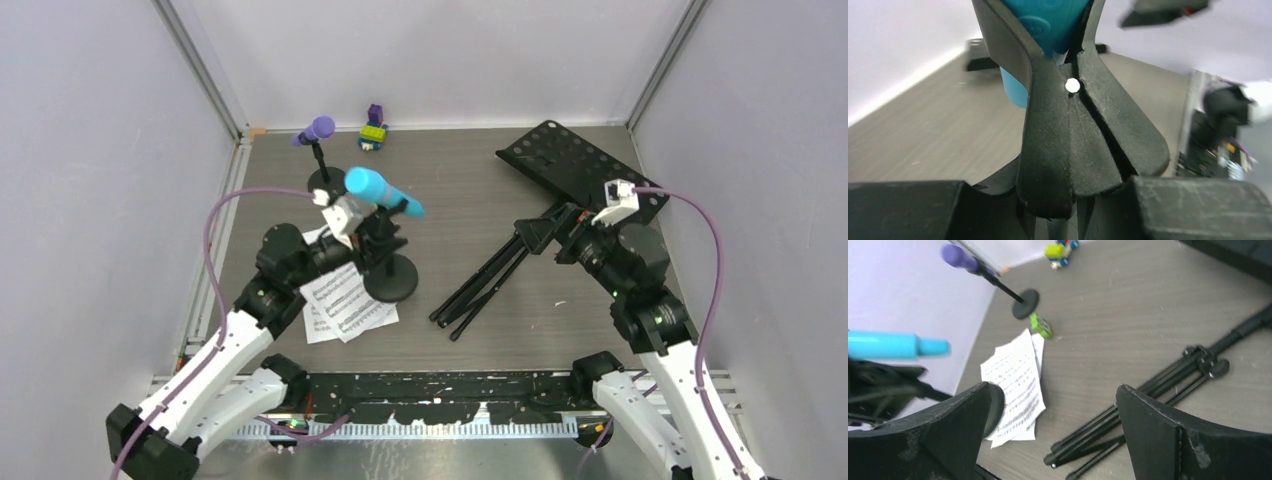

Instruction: Pack up the instrument practice props

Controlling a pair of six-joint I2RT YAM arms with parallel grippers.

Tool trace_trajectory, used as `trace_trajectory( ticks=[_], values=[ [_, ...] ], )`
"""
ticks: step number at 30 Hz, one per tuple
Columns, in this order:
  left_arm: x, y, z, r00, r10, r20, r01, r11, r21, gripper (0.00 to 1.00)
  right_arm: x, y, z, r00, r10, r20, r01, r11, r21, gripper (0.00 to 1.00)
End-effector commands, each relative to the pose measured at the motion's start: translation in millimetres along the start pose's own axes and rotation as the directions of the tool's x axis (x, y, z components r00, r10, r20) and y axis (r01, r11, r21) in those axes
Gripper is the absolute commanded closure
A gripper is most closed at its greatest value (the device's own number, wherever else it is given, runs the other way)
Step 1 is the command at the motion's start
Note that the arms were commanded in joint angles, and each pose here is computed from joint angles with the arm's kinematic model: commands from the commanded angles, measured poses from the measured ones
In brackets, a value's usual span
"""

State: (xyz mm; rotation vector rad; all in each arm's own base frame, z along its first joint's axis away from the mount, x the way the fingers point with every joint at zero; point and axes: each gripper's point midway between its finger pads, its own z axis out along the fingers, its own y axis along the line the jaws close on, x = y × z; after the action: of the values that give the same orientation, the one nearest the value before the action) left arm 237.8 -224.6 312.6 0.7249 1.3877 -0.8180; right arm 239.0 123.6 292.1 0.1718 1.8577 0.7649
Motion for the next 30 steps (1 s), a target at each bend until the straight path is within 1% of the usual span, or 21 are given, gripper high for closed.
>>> trace_trajectory(
  ticks=[1,3,4,8,10,11,13,15,17,19,21,24,27,30],
  values=[
    [5.0,-67.3,-1.9,0.999,0.026,0.041,-0.036,0.968,0.248,1.00,-34.0,41.4,-12.8,0.973,-0.073,0.221,0.123,0.966,-0.226,0.01],
    [17.6,-80.2,-1.7,1.000,0.010,0.020,-0.015,0.961,0.277,1.00,-38.3,58.2,-22.4,0.958,-0.086,0.273,0.173,0.934,-0.312,0.03],
    [25.2,-83.1,-0.7,1.000,0.000,0.004,-0.001,0.961,0.275,1.00,-36.2,63.2,-23.7,0.959,-0.088,0.271,0.181,0.922,-0.342,0.03],
    [46.4,-93.1,8.2,0.998,-0.033,-0.052,0.046,0.958,0.284,1.00,-32.8,99.3,-31.9,0.952,-0.126,0.280,0.257,0.825,-0.503,0.07],
    [52.5,-99.1,12.6,0.996,-0.039,-0.075,0.060,0.953,0.298,1.00,-21.5,115.0,-34.0,0.938,-0.192,0.289,0.328,0.763,-0.557,0.07],
    [53.7,-101.4,14.0,0.996,-0.039,-0.079,0.062,0.950,0.305,1.00,-14.2,121.6,-34.9,0.923,-0.239,0.301,0.376,0.728,-0.573,0.07],
    [57.3,-104.0,16.1,0.996,-0.042,-0.085,0.067,0.948,0.313,1.00,8.6,139.4,-40.1,0.888,-0.334,0.316,0.460,0.634,-0.622,0.07],
    [59.5,-104.4,16.8,0.996,-0.048,-0.080,0.071,0.948,0.311,1.00,30.0,152.0,-42.7,0.845,-0.419,0.332,0.527,0.548,-0.650,0.07],
    [61.4,-103.7,16.4,0.995,-0.055,-0.080,0.077,0.949,0.304,1.00,50.2,160.7,-42.5,0.810,-0.481,0.336,0.565,0.483,-0.669,0.06],
    [62.9,-103.4,14.9,0.995,-0.059,-0.080,0.080,0.950,0.301,1.00,63.4,165.9,-39.1,0.781,-0.517,0.350,0.596,0.448,-0.667,0.05],
    [63.9,-105.4,12.2,0.995,-0.058,-0.079,0.079,0.947,0.311,1.00,71.1,167.8,-30.0,0.755,-0.541,0.369,0.629,0.440,-0.641,0.02],
    [69.1,-106.8,9.4,0.995,-0.044,-0.090,0.071,0.944,0.321,1.00,76.6,170.3,-17.5,0.712,-0.576,0.402,0.679,0.418,-0.603,0.03],
    [77.7,-110.8,6.3,0.993,-0.025,-0.114,0.064,0.935,0.349,1.00,74.0,176.7,-8.5,0.690,-0.580,0.433,0.707,0.413,-0.573,0.03],
    [82.6,-116.8,2.4,0.992,-0.016,-0.123,0.063,0.921,0.385,1.00,65.1,185.7,-6.2,0.685,-0.555,0.472,0.720,0.415,-0.556,0.05]
  ],
)
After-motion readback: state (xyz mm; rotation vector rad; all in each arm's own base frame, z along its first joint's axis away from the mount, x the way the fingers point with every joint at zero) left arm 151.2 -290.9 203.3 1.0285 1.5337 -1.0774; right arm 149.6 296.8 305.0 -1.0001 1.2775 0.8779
